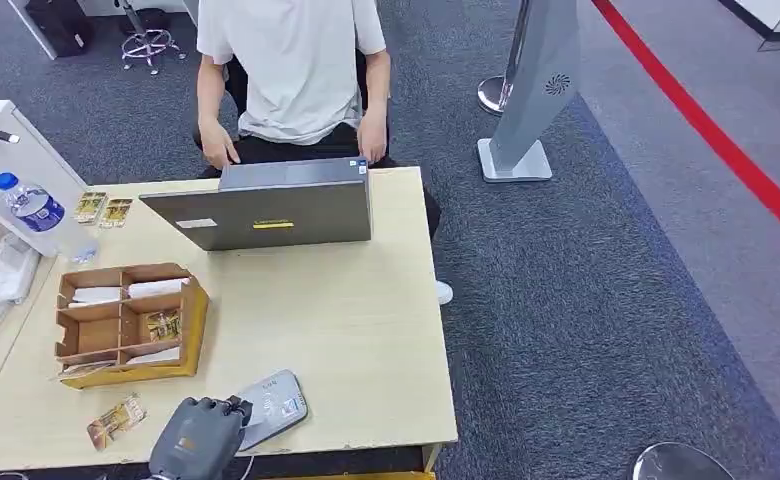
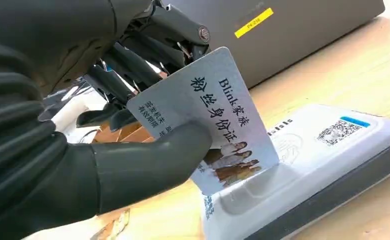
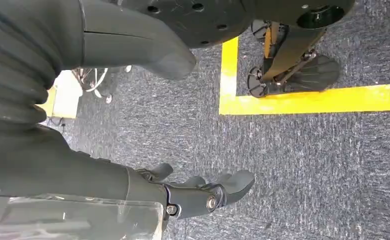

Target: Pass the card to the sensor for recognition and then transmit it.

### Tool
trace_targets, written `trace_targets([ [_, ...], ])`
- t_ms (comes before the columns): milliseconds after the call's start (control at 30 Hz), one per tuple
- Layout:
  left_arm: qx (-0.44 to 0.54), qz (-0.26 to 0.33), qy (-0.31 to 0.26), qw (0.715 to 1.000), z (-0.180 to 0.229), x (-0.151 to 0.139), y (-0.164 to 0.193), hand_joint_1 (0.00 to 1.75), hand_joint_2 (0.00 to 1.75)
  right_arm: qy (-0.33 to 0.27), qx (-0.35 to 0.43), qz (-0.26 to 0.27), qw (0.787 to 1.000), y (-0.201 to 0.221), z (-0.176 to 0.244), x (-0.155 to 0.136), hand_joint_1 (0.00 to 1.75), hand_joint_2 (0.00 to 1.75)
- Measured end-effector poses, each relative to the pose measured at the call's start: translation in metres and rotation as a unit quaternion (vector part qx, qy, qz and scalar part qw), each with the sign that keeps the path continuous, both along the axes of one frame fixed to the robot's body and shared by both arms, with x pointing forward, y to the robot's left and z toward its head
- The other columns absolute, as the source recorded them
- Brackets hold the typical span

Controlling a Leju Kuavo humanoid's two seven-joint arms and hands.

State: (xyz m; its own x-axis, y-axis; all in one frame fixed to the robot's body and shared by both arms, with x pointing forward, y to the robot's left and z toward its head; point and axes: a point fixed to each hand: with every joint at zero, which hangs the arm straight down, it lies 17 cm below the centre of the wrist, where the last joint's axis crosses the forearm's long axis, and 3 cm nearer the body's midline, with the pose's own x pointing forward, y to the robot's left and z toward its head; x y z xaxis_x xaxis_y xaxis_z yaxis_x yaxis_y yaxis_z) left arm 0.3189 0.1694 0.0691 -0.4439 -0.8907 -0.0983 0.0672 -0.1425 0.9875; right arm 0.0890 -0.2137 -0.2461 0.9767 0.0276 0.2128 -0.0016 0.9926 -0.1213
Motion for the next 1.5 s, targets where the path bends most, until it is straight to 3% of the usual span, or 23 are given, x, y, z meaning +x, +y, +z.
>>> trace_targets([
  [400, 0.004, 0.000, 0.012, 1.000, -0.008, -0.005, -0.004, 1.75, 1.75, 0.001, -0.002, 0.007, 1.000, 0.000, 0.000, -0.001, 0.00, 1.75],
  [533, 0.000, 0.010, -0.007, 1.000, 0.000, -0.001, 0.000, 1.75, 1.75, 0.002, -0.002, 0.004, 1.000, -0.001, 0.000, -0.002, 0.00, 1.75],
  [700, -0.007, 0.044, -0.113, 0.993, 0.077, 0.044, 0.034, 1.75, 1.75, 0.002, 0.004, -0.010, 1.000, 0.001, -0.001, -0.005, 0.00, 1.75],
  [900, 0.060, 0.124, -0.230, 0.963, 0.192, 0.107, 0.127, 1.75, 1.75, -0.007, 0.004, 0.027, 1.000, 0.004, -0.001, -0.002, 0.00, 1.75],
  [1033, 0.098, 0.162, -0.273, 0.943, 0.240, 0.123, 0.172, 1.75, 1.75, -0.008, 0.004, 0.042, 0.999, 0.004, -0.003, -0.001, 0.00, 1.75],
  [1200, 0.120, 0.189, -0.291, 0.930, 0.262, 0.130, 0.198, 1.75, 1.75, -0.005, 0.006, 0.043, 0.999, 0.005, -0.005, -0.003, 0.00, 1.75],
  [1500, 0.142, 0.213, -0.288, 0.923, 0.265, 0.135, 0.219, 1.75, 1.75, 0.000, 0.012, 0.041, 0.999, 0.008, -0.008, -0.006, 0.00, 1.75],
])
